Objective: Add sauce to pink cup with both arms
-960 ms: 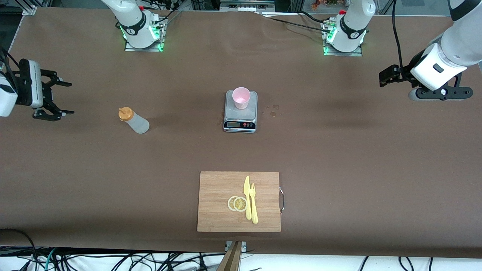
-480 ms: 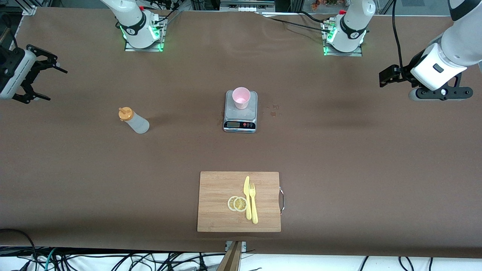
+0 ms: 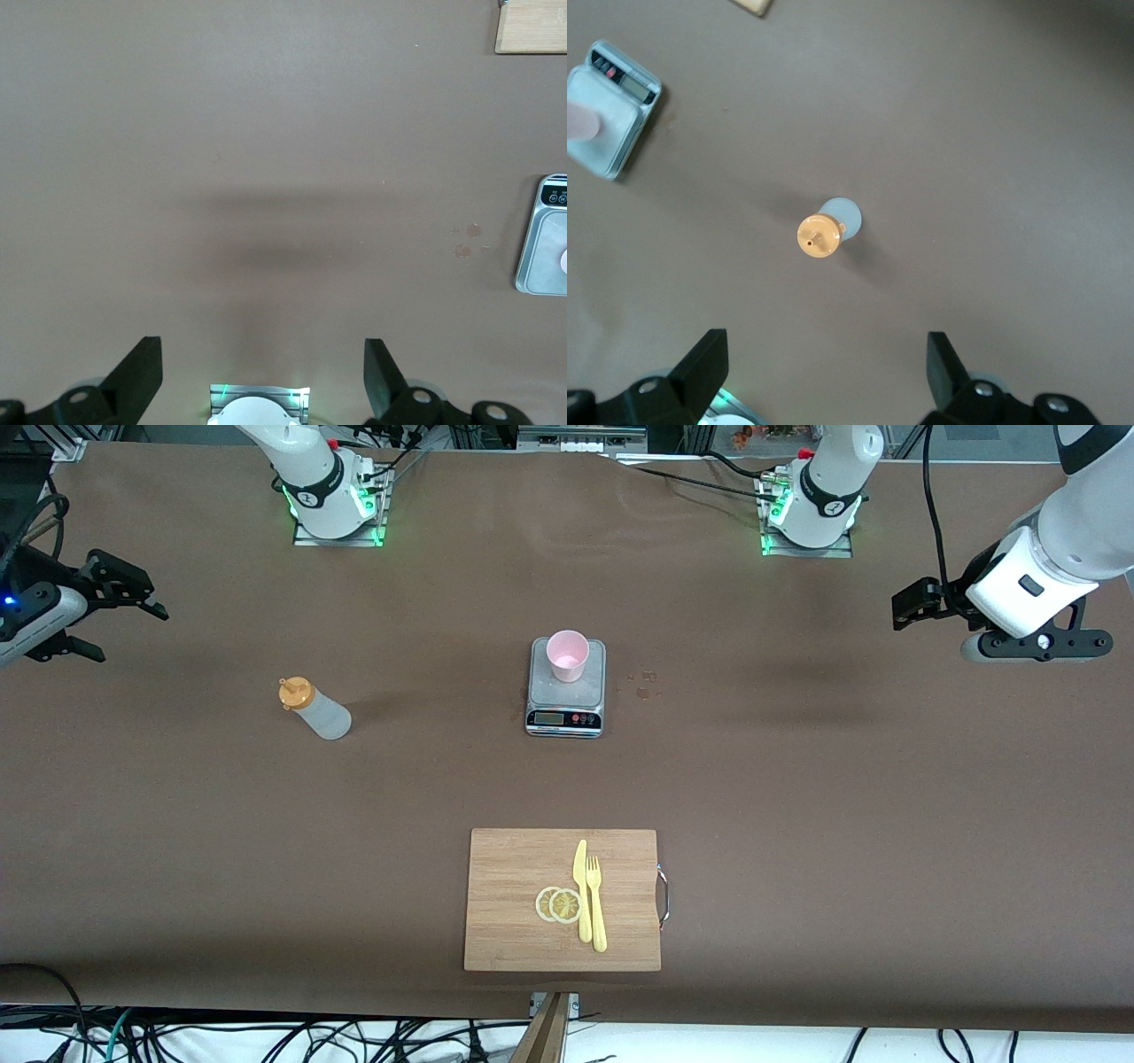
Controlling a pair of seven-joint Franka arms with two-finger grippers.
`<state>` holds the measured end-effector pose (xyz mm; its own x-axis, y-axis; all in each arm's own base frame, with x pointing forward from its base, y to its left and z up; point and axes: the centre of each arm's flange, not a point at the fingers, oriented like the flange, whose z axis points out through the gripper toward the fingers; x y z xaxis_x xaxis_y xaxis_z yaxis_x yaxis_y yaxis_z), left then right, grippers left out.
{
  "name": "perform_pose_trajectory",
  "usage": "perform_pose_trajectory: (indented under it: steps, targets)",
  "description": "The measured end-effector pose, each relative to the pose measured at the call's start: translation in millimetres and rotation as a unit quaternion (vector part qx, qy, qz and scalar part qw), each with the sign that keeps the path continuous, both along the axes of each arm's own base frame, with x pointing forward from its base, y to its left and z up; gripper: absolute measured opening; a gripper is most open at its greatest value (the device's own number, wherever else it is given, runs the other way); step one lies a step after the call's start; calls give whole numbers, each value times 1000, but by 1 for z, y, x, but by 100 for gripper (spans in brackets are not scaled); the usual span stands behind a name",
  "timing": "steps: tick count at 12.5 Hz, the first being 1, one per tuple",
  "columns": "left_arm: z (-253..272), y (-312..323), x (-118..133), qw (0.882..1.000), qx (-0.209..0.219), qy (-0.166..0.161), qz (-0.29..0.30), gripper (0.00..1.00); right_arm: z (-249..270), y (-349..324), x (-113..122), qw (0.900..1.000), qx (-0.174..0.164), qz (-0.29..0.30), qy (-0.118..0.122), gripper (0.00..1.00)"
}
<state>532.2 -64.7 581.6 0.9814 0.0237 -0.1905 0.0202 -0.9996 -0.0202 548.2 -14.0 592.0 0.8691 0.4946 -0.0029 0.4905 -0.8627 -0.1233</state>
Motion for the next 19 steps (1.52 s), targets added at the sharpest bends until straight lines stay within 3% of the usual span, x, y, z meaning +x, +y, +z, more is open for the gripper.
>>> perform_pose_trajectory:
  steps: [4,8,12,19]
  targets:
    - [0,0,0,1000,0,0,0,100,13,8,-2,999,-20,-48,-4,100]
    - [0,0,0,1000,0,0,0,100,30,19,-12,993,-36,-112,13,100]
    - [0,0,0,1000,0,0,0,100,43,14,-9,991,-46,-124,0,100]
    - [0,0,0,1000,0,0,0,100,40,14,-6,991,-47,-123,2,100]
